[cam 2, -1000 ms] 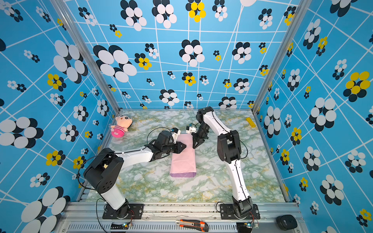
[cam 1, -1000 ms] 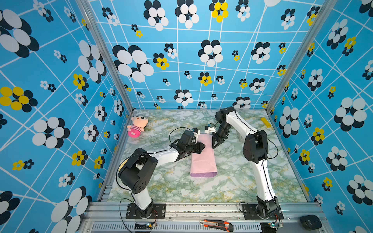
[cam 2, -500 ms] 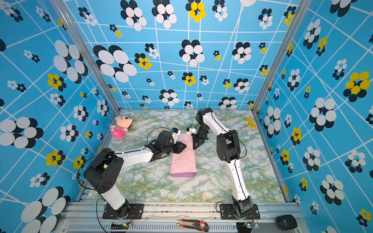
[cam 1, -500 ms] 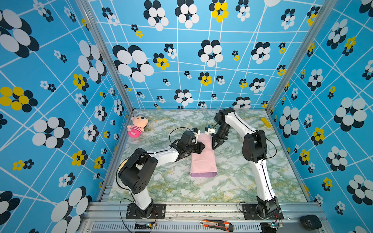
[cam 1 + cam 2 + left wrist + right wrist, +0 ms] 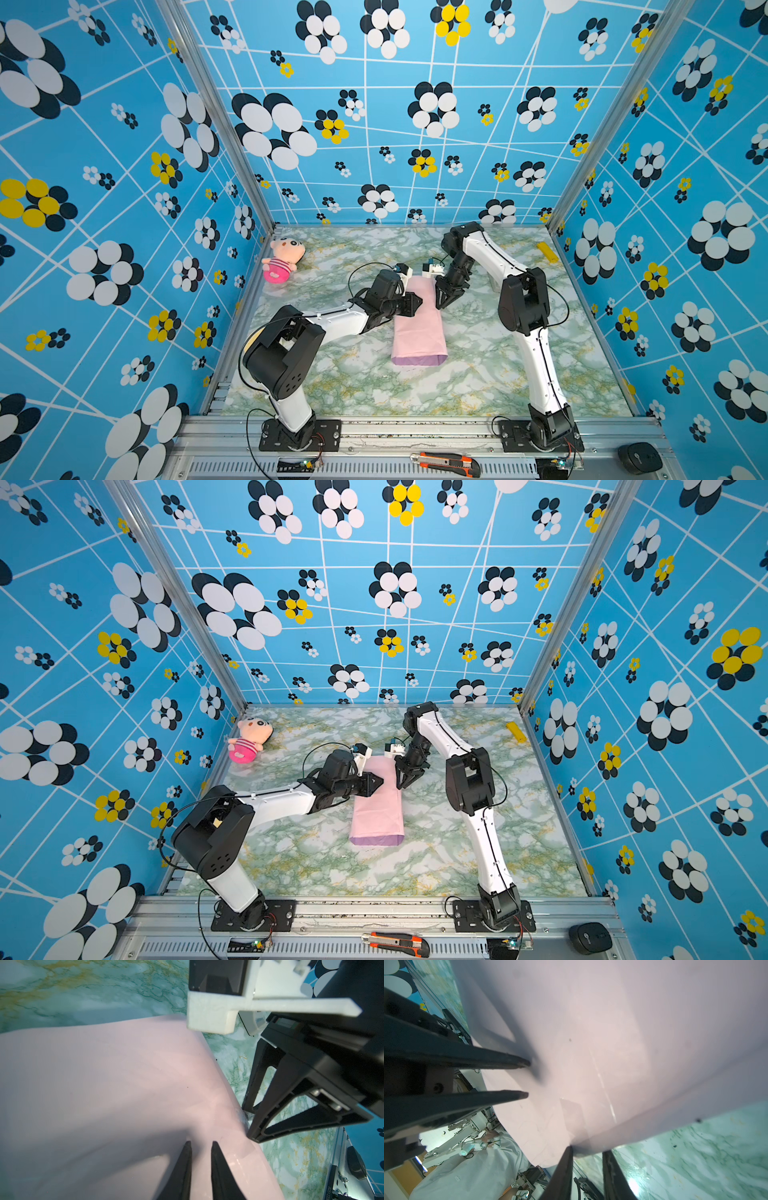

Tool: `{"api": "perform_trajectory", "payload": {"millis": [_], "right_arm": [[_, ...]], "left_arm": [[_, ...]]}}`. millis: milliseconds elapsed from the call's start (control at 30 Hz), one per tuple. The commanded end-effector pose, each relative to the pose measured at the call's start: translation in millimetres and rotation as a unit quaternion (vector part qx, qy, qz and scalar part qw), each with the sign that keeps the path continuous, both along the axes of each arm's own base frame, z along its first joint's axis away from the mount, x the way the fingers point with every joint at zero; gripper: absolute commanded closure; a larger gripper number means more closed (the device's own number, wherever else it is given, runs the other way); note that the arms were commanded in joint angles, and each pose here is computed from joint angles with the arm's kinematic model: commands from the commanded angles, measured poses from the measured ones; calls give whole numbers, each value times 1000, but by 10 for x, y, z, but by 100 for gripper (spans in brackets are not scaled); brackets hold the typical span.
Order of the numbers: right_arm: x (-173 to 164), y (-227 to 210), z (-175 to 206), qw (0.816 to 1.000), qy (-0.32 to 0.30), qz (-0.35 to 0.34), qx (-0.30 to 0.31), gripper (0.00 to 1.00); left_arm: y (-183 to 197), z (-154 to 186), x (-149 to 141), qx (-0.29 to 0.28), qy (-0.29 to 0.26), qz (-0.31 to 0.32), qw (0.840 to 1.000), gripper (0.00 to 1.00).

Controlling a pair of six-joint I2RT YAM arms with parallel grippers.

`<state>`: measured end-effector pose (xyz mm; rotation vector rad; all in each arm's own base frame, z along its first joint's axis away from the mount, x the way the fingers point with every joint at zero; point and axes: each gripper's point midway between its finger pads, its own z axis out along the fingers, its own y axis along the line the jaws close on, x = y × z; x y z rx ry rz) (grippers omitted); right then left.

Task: Wrap a gift box in wrapping paper
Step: Stick the wrapping paper to the gift box.

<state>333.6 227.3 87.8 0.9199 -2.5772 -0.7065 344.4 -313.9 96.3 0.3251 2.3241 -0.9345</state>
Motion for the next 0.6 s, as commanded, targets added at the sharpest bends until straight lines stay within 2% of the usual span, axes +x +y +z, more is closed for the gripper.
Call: {"api": "perform_trajectory", "payload": {"millis": [0,300,400,433,567], "right_arm": [[-214,-120,232,999,35,3,-29,71],[-73,-171,496,999,-29,-29,-12,59],[85,-253,592,994,-71,-83,-12,58],[137,-300,710,989,-99,-108,-12,57],[248,-347,824,966,-145,-212,-13,54]], "left_arm": [[432,-801,-444,113,121,16,986,79],[424,-801,-443,113,121,15,986,79],[427,-804,-442,113,121,16,986,79],[428,-805,-444,113,121,16,986,79],[426,-800,-435,113,119,16,986,79]]}}
